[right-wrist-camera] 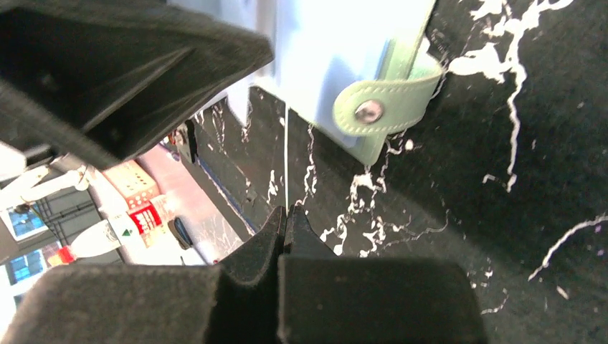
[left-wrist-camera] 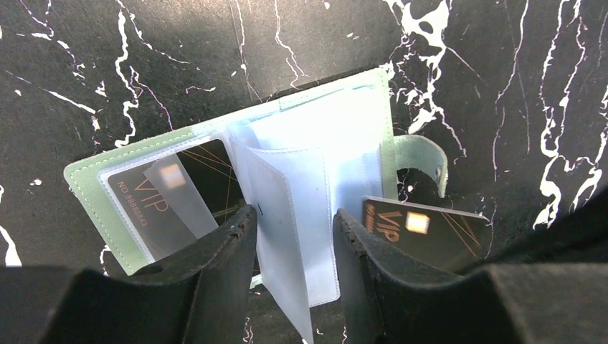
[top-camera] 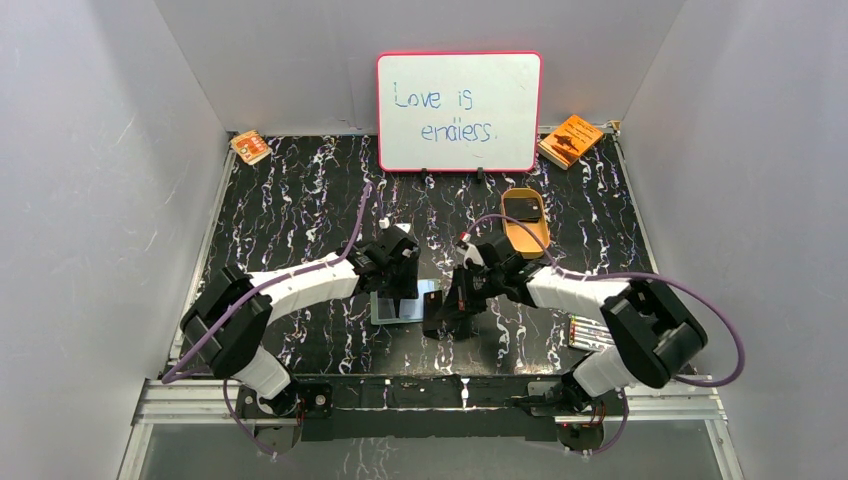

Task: Put the credit cards into the card holder
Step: Turn over the card slot in the card holder.

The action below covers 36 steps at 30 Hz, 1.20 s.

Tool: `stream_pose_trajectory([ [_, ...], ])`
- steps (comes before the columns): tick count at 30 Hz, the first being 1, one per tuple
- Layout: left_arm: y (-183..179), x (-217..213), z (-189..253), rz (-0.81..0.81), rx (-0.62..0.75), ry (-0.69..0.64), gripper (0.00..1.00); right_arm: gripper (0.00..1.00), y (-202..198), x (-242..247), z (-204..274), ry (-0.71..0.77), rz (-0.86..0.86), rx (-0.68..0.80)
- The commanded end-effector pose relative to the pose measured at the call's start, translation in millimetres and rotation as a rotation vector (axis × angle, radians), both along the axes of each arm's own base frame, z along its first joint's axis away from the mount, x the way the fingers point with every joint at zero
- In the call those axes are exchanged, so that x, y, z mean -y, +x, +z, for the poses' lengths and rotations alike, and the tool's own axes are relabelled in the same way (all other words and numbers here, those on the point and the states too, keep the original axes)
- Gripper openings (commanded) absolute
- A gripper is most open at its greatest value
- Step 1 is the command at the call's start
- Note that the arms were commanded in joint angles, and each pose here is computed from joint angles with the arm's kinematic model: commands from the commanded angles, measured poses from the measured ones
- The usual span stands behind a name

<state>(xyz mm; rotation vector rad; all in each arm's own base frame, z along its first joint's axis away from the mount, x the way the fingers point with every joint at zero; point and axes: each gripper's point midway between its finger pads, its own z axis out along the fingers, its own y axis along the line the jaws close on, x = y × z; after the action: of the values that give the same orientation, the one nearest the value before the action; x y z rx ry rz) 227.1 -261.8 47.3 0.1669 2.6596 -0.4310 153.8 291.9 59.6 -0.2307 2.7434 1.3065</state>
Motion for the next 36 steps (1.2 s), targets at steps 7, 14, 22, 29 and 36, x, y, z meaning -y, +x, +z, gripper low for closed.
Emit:
stream_pose_trajectory([
  [7,2,-3,-3,0.001,0.003,0.018,0.40,0.00,-33,5,29,0.038,0.205,0.015],
  [14,2,-2,-2,0.001,0.001,0.015,0.40,0.00,-37,-14,39,0.107,0.248,-0.008],
  [22,1,-2,1,-0.001,0.003,0.010,0.40,0.00,-30,-29,45,0.154,0.217,-0.015],
  [29,2,0,3,0.000,0.005,0.001,0.40,0.00,-19,-38,37,0.152,0.184,-0.035],
  [36,1,0,4,-0.005,0.001,-0.001,0.39,0.00,-10,-42,26,0.130,0.126,-0.057],
])
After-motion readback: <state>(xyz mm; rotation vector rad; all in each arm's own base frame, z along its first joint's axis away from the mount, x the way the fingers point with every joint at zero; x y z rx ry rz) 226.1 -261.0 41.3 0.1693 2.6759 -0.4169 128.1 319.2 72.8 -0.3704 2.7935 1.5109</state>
